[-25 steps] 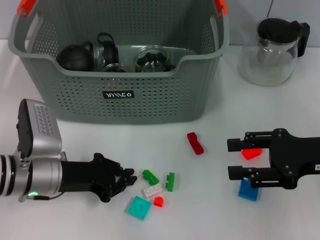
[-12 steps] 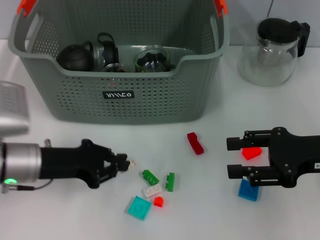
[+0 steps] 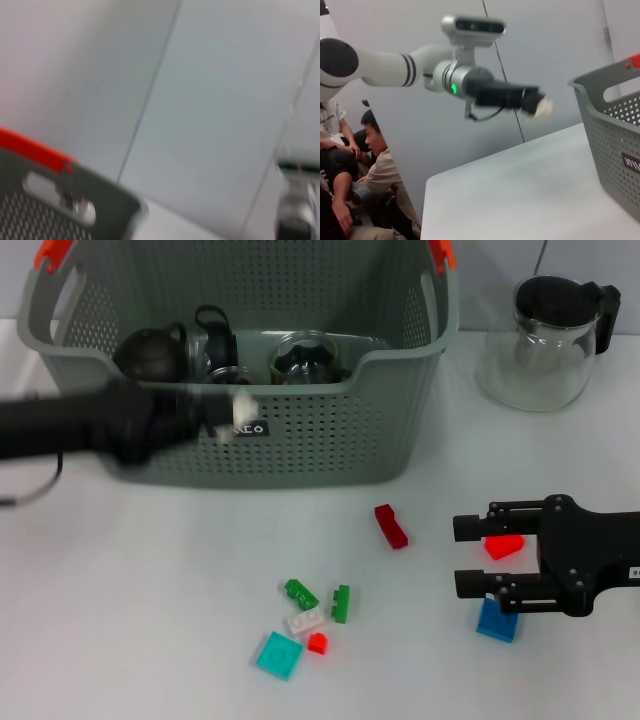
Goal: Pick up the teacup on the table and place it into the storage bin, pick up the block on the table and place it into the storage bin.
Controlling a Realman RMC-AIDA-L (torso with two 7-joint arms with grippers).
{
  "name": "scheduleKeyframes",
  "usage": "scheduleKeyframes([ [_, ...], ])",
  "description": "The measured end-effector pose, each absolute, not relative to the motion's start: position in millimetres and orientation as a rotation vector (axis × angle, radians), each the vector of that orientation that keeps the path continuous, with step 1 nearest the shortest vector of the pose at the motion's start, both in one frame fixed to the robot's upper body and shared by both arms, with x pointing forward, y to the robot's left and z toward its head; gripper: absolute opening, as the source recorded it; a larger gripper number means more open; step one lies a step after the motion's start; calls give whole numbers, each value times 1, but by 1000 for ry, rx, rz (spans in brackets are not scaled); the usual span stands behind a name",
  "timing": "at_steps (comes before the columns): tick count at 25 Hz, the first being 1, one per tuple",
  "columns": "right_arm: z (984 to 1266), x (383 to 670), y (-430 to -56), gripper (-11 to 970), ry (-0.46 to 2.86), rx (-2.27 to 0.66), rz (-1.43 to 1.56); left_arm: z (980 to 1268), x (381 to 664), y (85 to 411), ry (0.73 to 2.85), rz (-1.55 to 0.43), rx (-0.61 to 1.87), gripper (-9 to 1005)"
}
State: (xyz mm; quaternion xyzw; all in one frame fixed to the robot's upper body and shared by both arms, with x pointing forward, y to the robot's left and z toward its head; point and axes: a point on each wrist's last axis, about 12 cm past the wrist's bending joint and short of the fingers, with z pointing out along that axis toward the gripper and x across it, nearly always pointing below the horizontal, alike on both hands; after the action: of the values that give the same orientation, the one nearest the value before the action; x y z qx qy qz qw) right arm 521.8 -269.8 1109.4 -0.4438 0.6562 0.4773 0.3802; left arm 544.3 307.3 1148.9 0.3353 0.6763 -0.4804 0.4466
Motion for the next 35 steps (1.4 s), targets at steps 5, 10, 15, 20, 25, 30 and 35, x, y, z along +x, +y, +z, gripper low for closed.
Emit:
scheduleKeyframes([
  [5,1109,522,-269,685,1675,-1133,1220,1183,581,299,1685,-1222,702,120],
  [10,1109,521,-270,685,1678,-1132,1220,1212,628,282,1822,-1079,605,119],
  [15,1108,520,-271,685,1681,-1126,1221,1217,658,259,2031,-819,618,117],
  [20,1108,520,-270,685,1679,-1129,1221,1205,672,239,2219,-566,658,117],
  [25,1109,522,-268,685,1674,-1136,1223,1196,678,221,2328,-379,673,123],
  [30,1109,521,-269,685,1674,-1133,1222,1196,679,215,2307,-370,643,179],
  [35,1108,520,-270,685,1678,-1128,1221,1210,660,238,2116,-590,558,310],
])
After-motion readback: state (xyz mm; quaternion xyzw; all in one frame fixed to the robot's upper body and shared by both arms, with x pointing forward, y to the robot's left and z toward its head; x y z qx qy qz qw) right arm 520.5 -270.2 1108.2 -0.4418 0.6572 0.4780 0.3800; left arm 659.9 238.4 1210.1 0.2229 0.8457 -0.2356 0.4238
